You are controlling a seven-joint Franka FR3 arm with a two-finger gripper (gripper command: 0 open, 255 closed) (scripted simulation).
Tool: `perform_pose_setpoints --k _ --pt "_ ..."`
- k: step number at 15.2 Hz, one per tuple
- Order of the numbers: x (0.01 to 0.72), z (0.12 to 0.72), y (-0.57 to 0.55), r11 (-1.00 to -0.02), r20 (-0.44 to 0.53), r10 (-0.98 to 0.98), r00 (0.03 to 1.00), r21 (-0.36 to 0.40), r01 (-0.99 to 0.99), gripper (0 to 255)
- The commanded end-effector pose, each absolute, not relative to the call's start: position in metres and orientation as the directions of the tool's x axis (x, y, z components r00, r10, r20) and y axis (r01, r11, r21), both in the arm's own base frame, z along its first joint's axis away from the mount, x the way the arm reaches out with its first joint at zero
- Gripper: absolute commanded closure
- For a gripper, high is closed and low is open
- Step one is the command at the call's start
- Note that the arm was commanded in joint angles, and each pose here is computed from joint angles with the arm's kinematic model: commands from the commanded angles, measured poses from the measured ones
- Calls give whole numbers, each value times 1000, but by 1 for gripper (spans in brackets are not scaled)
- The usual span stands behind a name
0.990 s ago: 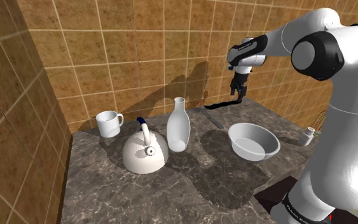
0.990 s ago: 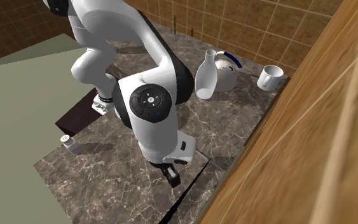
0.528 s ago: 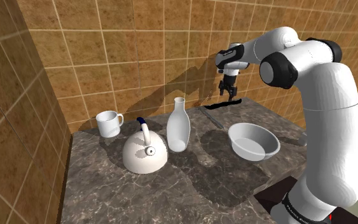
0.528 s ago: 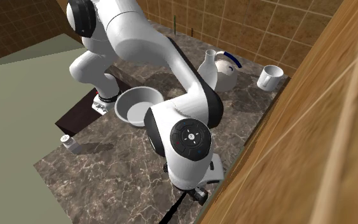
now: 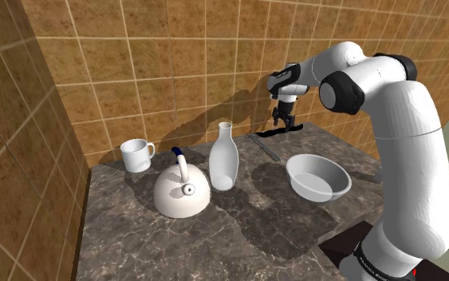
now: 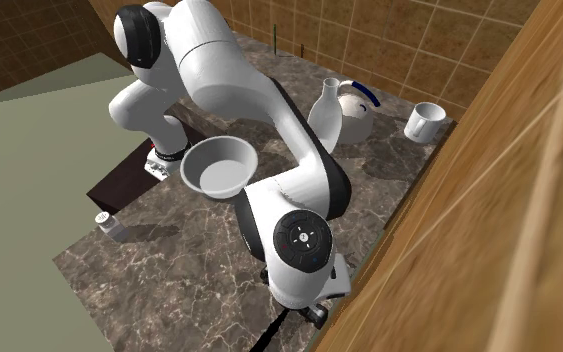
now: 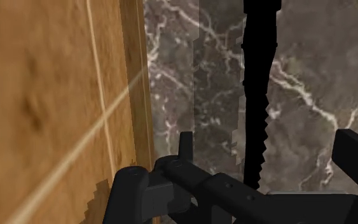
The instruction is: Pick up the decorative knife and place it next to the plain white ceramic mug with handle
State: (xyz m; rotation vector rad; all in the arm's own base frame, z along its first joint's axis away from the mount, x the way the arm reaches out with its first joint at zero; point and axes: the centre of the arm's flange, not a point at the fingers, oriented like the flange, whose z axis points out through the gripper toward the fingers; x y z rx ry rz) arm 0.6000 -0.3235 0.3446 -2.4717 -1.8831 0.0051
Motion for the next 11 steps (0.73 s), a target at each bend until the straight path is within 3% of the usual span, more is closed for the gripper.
perform_pose_setpoints --k 1,7,8,11 --pt "601 340 -323 -265 18 964 266 -29 964 0" --pt "601 340 -323 -265 18 964 266 -29 964 0" --pt "601 340 -323 -265 18 964 266 -29 964 255" --pt "601 340 -323 -265 18 964 266 -29 964 255"
